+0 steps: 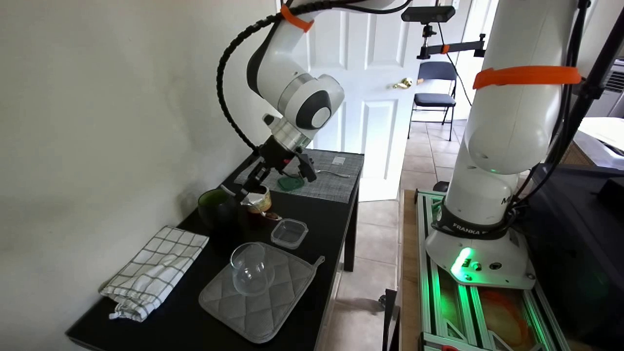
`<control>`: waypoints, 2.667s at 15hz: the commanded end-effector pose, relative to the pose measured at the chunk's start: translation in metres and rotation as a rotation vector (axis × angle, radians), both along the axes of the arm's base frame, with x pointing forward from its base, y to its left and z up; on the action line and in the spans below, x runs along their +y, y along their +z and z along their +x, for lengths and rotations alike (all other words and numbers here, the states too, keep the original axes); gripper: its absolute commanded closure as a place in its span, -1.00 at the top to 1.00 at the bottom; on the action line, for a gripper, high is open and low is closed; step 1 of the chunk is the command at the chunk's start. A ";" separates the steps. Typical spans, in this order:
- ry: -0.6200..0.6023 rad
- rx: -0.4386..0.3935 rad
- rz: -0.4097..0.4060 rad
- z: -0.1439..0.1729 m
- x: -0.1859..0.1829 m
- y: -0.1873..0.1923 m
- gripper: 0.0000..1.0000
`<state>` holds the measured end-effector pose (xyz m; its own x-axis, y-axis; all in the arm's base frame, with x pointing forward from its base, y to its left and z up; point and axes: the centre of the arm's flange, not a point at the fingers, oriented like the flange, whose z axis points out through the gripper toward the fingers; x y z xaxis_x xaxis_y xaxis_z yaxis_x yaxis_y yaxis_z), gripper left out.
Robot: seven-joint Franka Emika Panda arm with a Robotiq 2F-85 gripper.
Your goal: Pour the contents of the silver spoon into the small lunchbox
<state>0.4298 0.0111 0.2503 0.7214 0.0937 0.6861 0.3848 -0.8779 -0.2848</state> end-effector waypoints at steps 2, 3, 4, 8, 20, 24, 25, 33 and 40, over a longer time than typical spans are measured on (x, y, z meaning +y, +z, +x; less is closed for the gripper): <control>0.005 -0.029 0.060 -0.010 -0.004 -0.007 -0.95; 0.006 -0.031 0.068 -0.011 -0.005 -0.007 -0.95; 0.009 -0.031 0.077 -0.012 -0.006 -0.007 -0.95; 0.005 -0.029 0.108 -0.016 -0.014 -0.009 -0.95; -0.024 -0.039 0.181 -0.017 -0.030 -0.009 -0.95; -0.018 -0.044 0.210 -0.016 -0.032 -0.007 -0.95; -0.023 -0.048 0.211 -0.015 -0.033 -0.007 -0.95; -0.010 -0.044 0.227 -0.019 -0.033 -0.007 -0.95; -0.013 -0.063 0.193 -0.022 -0.032 -0.006 -0.95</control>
<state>0.4207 -0.0218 0.2394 0.6890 -0.0569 0.7225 0.3878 -0.8132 -0.4340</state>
